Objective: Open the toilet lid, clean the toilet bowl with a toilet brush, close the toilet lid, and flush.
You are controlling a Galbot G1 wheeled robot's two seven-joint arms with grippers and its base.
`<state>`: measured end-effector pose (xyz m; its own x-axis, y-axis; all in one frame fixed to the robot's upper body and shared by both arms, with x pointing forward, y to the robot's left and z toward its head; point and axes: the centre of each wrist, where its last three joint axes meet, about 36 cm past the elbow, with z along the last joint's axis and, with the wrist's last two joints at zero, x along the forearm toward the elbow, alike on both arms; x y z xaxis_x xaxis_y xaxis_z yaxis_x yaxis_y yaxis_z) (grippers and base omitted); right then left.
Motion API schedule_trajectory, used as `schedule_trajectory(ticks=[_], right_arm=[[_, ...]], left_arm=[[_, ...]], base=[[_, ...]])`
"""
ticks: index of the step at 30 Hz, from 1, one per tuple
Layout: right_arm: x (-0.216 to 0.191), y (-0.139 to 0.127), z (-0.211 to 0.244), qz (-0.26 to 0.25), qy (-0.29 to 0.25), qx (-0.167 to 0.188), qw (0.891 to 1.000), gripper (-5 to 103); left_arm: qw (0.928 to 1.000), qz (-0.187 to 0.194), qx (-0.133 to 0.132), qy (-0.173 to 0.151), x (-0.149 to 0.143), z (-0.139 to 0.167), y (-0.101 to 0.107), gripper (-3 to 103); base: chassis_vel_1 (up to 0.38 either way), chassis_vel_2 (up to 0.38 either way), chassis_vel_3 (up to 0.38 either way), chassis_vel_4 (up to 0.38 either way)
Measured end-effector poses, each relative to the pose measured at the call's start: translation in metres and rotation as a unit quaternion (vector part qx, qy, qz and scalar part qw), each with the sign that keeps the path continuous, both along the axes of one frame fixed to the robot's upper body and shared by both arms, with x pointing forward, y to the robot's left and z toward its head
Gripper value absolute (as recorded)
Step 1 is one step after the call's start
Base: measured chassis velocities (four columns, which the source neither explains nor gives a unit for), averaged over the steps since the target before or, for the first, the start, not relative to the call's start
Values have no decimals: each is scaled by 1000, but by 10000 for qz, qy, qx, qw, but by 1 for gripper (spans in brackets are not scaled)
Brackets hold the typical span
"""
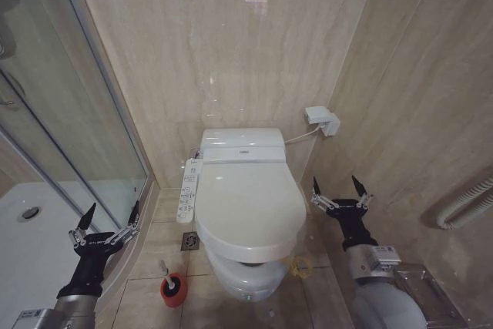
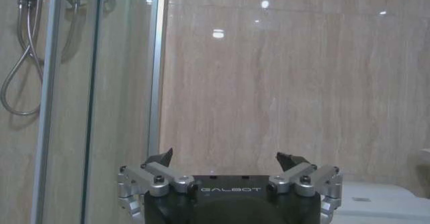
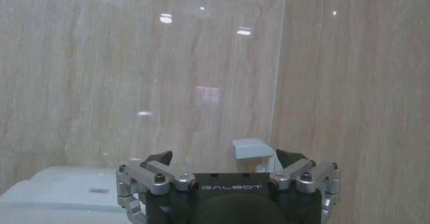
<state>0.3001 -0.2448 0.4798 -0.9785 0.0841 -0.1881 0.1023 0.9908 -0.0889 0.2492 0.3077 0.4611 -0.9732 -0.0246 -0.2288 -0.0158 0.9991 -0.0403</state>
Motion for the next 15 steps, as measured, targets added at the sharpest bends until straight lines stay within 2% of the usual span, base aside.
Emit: schedule_trajectory(ticks=[15], right_arm=[[-1,1,0,-9,23,32,10000,100]], left_arm=[[10000,0,0,0,0,0,0,100]], base=[[0,0,0,0]])
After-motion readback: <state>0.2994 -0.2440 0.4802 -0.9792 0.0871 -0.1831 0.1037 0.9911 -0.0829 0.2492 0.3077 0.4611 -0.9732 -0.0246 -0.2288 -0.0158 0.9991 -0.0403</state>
